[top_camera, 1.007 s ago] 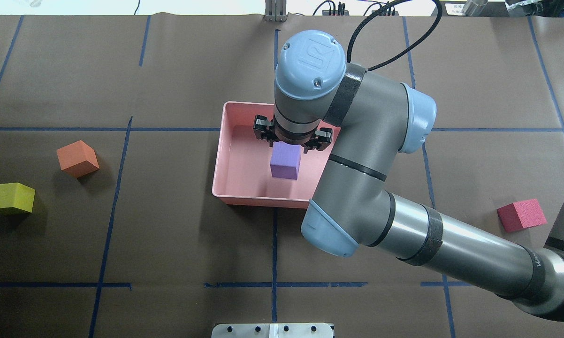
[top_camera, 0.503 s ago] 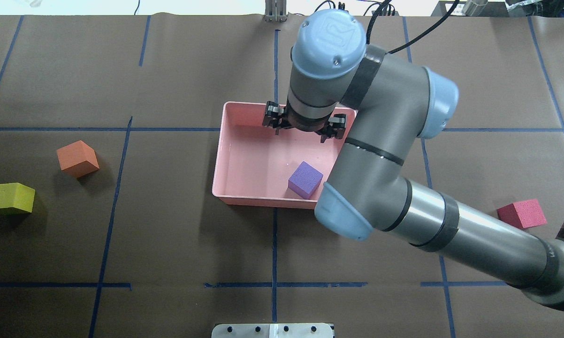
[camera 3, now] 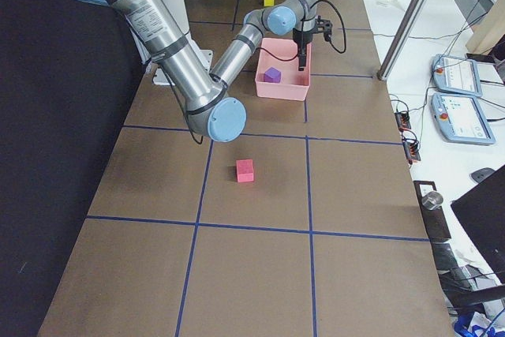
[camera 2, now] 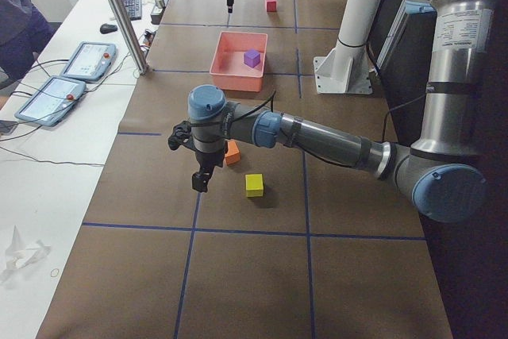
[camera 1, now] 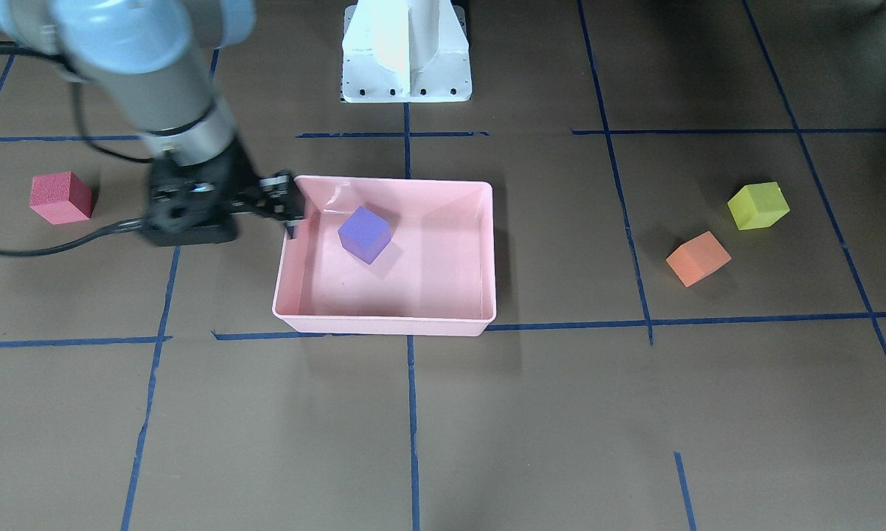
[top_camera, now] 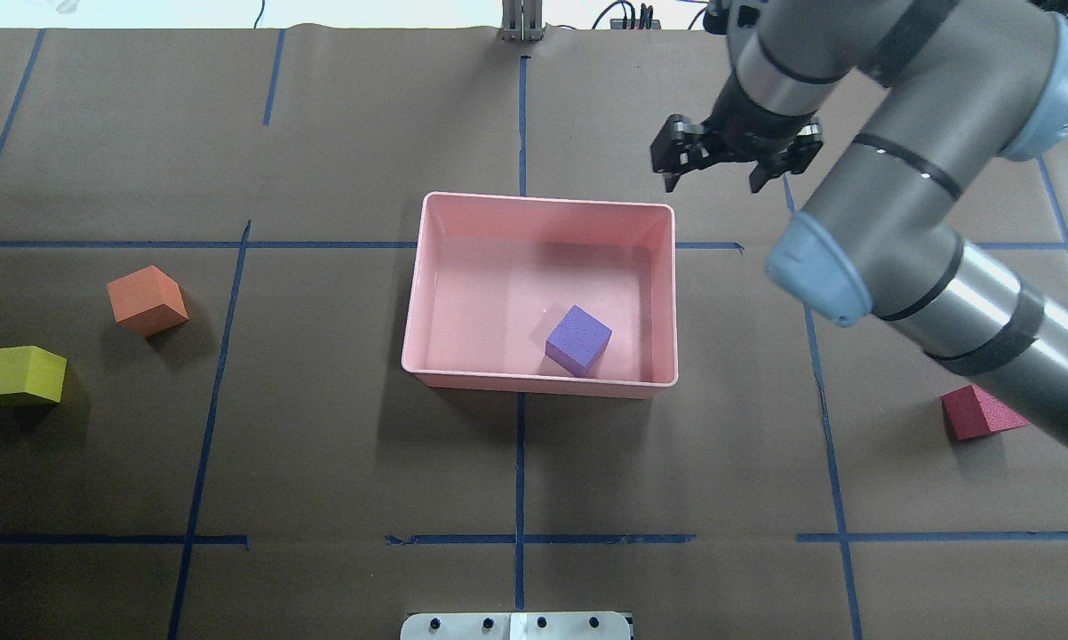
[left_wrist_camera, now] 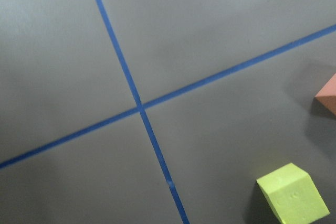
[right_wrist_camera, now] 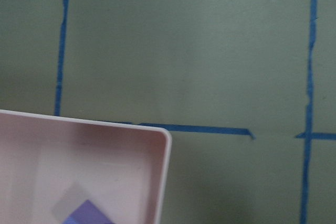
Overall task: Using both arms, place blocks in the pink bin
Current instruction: 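Open the right gripper to drop the purple cube into the bin, then withdraw the right gripper while the left gripper reaches down and grasps the orange cube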
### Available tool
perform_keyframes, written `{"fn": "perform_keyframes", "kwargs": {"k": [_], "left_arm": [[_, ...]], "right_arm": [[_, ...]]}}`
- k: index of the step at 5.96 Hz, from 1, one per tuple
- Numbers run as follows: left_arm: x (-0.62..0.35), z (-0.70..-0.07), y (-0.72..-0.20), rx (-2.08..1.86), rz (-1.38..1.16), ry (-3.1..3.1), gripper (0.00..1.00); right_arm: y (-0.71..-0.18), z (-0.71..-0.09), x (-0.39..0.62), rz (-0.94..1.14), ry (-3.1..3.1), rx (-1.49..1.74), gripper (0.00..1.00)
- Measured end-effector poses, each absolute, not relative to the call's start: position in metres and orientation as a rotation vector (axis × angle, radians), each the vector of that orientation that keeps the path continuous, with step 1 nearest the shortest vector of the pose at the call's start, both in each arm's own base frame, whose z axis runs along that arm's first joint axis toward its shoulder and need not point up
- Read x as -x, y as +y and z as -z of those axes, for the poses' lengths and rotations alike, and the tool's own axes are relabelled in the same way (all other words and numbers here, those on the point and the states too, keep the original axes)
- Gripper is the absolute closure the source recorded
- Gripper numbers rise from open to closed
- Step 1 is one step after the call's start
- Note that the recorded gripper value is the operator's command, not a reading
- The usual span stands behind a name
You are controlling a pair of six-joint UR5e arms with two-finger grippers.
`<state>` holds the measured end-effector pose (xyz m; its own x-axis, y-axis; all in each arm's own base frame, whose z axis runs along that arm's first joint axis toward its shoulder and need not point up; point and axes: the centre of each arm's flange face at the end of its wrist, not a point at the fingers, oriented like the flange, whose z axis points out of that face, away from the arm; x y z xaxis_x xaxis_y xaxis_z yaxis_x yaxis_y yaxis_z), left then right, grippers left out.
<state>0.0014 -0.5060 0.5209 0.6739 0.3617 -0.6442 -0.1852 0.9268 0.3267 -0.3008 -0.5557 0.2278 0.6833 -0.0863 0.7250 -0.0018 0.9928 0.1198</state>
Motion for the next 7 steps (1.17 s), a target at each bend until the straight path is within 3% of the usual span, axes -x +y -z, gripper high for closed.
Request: {"fn": "perform_keyframes", "kwargs": {"k": [3,5,7], "left_arm": [[-0.105,-0.489,-0.504,-0.195,-0.266,0.867,0.0],[-0.149,-0.484,-0.497,-0.059,-0.052,0.904,0.0],[-0.175,-0.478,-0.499,0.047,0.231,0.858,0.0]], "right_arm": [[-0.576,-0.385,0.115,0.325,-0.721,-0.208,0.0],[-0.54,-0.477,0.012,0.438,-0.722,-0.228,0.0],[-0.506,-0.53,-0.038,0.499,-0.713,-0.233,0.0]]}}
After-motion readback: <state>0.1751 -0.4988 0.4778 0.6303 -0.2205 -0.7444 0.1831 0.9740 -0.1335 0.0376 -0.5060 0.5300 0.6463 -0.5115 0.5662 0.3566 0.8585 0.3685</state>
